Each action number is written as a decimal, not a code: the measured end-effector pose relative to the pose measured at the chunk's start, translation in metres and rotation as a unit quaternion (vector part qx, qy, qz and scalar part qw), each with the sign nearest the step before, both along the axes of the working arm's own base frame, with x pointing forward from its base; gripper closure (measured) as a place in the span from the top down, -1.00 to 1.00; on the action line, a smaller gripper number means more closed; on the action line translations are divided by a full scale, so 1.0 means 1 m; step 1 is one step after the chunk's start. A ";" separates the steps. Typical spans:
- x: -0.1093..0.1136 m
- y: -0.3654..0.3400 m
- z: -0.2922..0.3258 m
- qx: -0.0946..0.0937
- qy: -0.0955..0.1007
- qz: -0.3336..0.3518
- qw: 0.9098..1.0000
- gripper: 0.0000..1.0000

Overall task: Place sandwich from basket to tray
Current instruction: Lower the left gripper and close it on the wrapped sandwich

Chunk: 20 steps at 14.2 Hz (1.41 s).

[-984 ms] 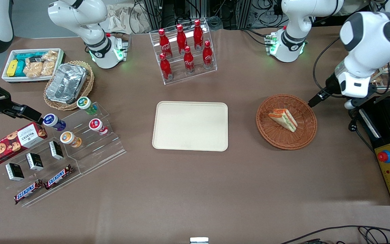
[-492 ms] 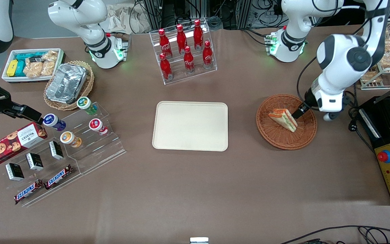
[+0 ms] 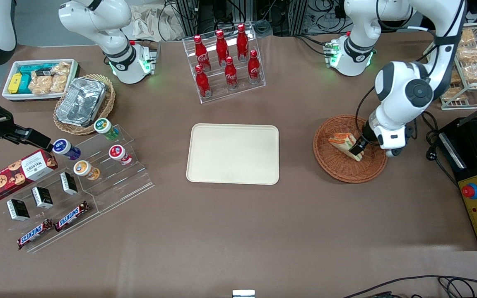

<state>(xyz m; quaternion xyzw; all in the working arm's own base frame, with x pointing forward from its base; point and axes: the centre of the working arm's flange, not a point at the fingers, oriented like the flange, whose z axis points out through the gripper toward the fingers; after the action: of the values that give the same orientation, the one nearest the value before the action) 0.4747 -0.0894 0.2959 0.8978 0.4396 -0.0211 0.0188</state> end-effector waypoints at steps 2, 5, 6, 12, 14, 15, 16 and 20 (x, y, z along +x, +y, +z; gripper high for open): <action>-0.007 -0.005 -0.013 0.001 0.004 0.007 1.000 1.00; -0.015 -0.004 -0.024 0.002 0.004 0.011 1.000 1.00; -0.018 -0.003 -0.027 0.003 0.002 0.012 1.000 1.00; -0.033 -0.008 -0.041 0.005 0.004 0.020 1.000 0.93; -0.033 -0.010 -0.041 0.004 0.002 0.018 1.000 0.50; -0.033 -0.014 -0.040 0.004 0.001 0.015 1.000 0.30; -0.033 -0.017 -0.038 0.004 -0.002 0.013 1.000 0.05; -0.022 -0.024 -0.013 0.004 0.010 0.012 1.000 -0.37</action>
<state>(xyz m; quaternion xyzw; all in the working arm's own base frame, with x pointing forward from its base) 0.4528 -0.1136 0.2824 0.8921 0.4508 -0.0283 0.0106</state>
